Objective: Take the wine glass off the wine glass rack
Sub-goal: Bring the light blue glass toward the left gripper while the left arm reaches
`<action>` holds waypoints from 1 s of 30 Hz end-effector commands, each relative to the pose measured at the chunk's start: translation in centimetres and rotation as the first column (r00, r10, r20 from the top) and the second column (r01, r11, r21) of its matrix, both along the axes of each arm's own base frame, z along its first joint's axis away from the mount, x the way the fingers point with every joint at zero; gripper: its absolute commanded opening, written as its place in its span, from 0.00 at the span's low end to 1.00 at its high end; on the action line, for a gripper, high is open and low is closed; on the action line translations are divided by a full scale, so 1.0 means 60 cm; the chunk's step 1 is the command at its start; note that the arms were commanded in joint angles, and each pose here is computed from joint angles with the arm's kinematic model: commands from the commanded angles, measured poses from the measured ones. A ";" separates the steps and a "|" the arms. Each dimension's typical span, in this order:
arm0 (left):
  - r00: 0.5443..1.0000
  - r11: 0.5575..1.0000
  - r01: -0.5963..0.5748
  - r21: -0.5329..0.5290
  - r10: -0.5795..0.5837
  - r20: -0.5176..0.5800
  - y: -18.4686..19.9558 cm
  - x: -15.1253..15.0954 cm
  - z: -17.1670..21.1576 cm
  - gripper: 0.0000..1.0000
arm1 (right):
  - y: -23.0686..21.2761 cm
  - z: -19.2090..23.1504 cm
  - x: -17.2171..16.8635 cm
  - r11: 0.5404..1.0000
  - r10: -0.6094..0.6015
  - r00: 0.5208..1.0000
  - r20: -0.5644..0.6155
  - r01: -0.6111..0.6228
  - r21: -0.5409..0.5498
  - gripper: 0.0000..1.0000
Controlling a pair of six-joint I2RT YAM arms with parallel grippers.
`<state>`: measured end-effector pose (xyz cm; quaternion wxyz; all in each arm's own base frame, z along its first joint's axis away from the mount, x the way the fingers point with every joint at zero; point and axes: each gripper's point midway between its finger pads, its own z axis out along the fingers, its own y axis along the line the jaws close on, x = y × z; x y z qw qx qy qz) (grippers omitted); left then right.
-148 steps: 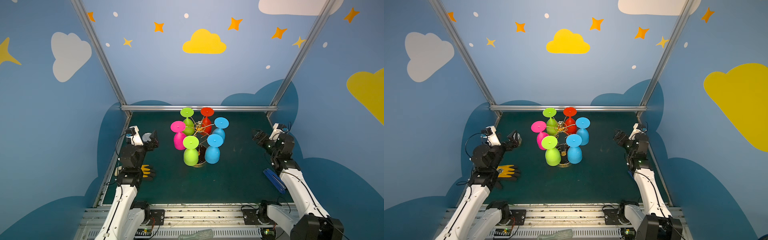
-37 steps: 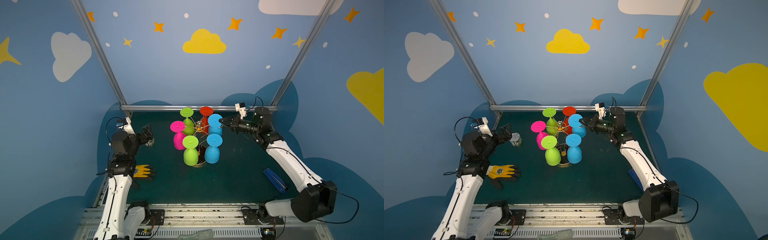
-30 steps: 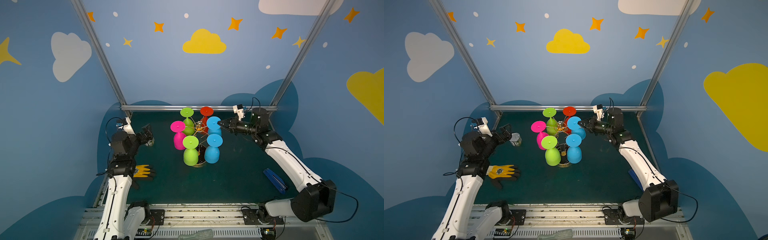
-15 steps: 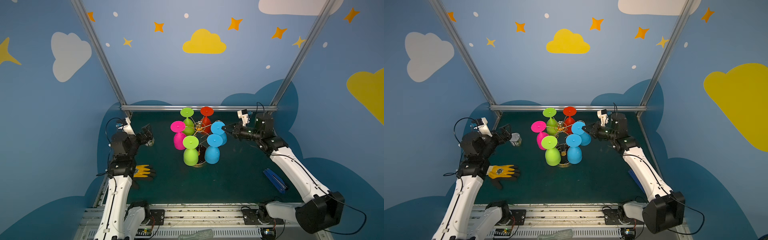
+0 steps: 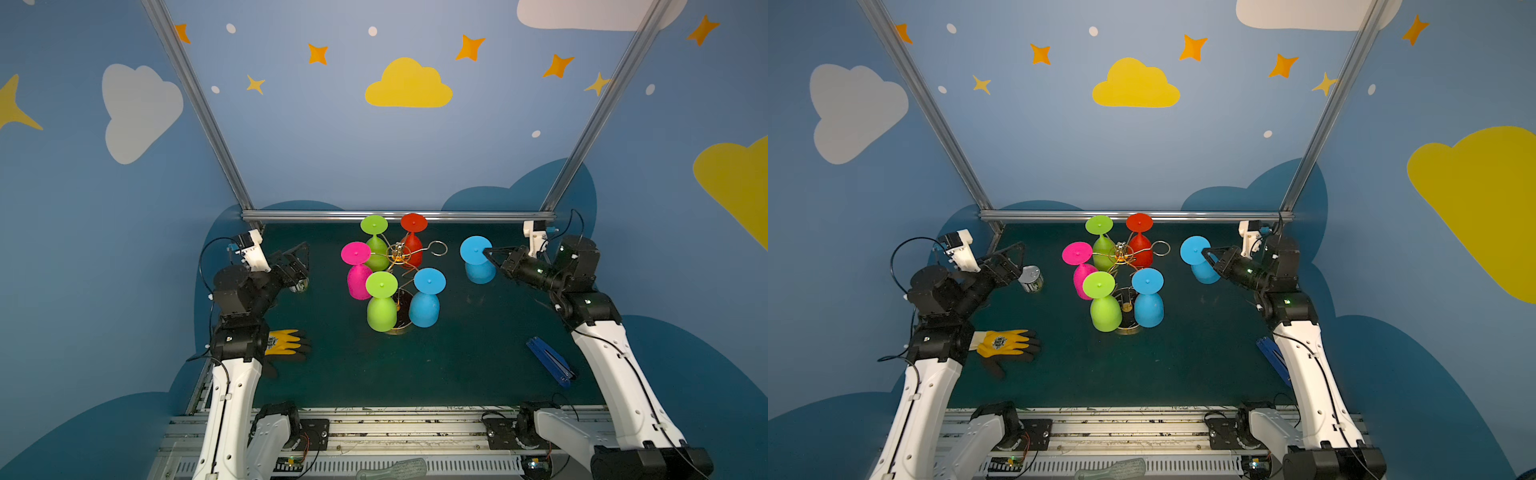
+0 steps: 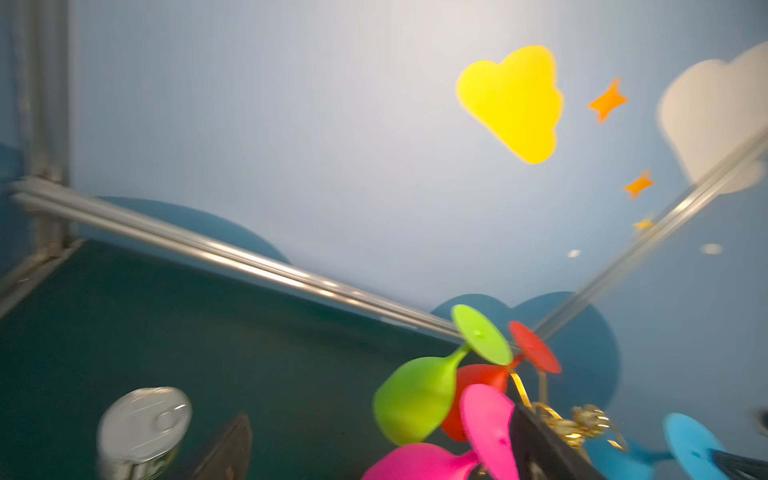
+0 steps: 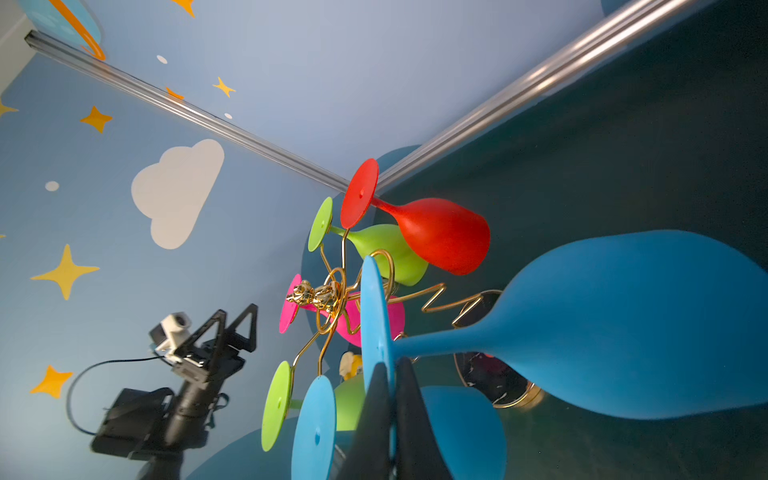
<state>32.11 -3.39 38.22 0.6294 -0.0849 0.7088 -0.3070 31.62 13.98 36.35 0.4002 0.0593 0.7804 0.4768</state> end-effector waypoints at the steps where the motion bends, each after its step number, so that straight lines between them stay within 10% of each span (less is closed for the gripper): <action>1: 0.943 0.950 0.309 -0.040 -0.301 0.142 -0.081 -0.039 0.100 0.91 | -0.011 0.071 -0.013 0.996 -0.014 0.983 0.186 0.029 -0.080 0.00; 14: 0.647 0.658 0.753 0.018 -0.745 0.160 -0.322 -0.040 0.174 0.77 | 0.048 0.206 -0.068 0.977 0.194 0.868 0.458 -0.128 -0.170 0.00; 30: 0.392 0.389 0.920 -0.046 -0.910 0.134 -0.483 -0.028 0.175 0.69 | 0.151 0.219 -0.086 0.933 0.361 0.787 0.501 -0.309 -0.186 0.00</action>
